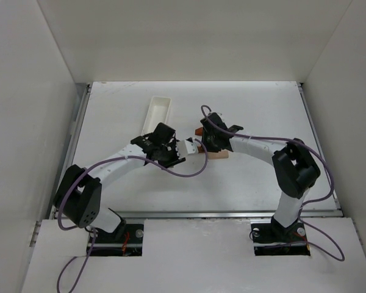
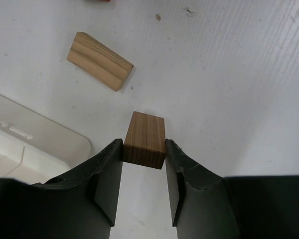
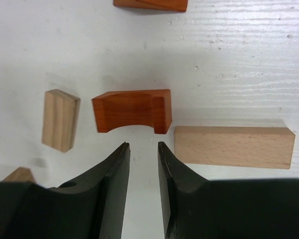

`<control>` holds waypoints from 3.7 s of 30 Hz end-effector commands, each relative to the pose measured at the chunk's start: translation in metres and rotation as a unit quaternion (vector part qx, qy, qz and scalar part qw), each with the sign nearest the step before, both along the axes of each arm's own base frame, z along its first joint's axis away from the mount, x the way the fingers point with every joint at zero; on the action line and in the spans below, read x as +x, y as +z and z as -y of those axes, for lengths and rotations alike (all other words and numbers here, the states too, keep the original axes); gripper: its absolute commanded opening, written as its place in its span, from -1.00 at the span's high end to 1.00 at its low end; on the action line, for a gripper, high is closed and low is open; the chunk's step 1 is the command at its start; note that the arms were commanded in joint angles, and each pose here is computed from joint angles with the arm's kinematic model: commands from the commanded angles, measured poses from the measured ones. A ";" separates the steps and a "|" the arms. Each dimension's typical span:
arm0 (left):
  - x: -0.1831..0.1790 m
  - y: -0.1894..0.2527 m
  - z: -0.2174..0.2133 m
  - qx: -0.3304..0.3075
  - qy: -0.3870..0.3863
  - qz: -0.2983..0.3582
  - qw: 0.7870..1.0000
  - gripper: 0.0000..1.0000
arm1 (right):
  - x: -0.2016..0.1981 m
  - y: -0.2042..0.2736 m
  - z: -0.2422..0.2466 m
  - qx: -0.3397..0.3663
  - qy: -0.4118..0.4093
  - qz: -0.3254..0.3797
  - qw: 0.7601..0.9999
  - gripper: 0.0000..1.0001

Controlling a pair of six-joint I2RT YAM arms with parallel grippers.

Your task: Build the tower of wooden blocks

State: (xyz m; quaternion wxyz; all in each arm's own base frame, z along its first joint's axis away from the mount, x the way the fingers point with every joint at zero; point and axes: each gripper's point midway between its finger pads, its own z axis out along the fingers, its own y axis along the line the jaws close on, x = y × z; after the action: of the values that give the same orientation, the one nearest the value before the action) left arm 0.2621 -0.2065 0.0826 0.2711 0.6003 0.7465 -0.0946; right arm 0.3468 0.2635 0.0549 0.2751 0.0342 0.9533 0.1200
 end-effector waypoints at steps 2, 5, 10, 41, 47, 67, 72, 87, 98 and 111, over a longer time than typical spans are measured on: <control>0.015 0.017 0.007 -0.013 0.005 0.033 0.999 1.00 | 0.005 0.025 0.002 0.009 -0.002 0.036 0.999 0.31; 0.013 0.013 0.005 -0.010 0.005 0.029 1.000 1.00 | 0.005 0.029 0.001 0.012 -0.002 0.040 0.999 0.25; 0.008 -0.002 0.002 0.005 0.005 0.009 1.000 1.00 | 0.007 0.029 0.004 0.015 -0.010 0.039 0.999 0.25; -0.001 -0.016 0.000 0.015 -0.001 -0.020 1.000 0.37 | 0.006 0.027 -0.001 0.024 -0.001 0.033 0.999 0.21; -0.001 -0.016 0.000 0.015 -0.001 -0.020 1.000 0.24 | 0.006 0.027 -0.001 0.024 -0.001 0.033 0.999 0.15; -0.007 -0.018 -0.008 0.030 -0.016 -0.017 0.999 0.21 | 0.006 0.033 -0.001 0.030 -0.001 0.040 0.999 0.13; -0.006 -0.018 -0.008 0.032 -0.020 -0.015 0.999 0.34 | 0.006 0.033 -0.001 0.030 -0.001 0.040 0.999 0.13; -0.006 -0.012 -0.008 0.032 -0.082 0.025 0.996 0.52 | 0.008 0.033 0.002 0.021 -0.003 0.045 0.999 0.13; -0.006 -0.015 -0.004 0.034 -0.123 0.030 0.991 0.52 | 0.008 0.034 0.002 0.024 -0.003 0.049 0.998 0.13; -0.011 -0.018 -0.006 0.042 -0.143 0.024 0.989 0.36 | 0.008 0.034 0.002 0.024 -0.003 0.049 0.998 0.10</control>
State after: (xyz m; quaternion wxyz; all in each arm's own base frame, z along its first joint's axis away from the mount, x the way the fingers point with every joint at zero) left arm 0.2596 -0.1999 0.0631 0.2531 0.7049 0.6586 -0.0729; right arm 0.3420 0.2594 0.0644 0.2839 0.0328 0.9500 0.1256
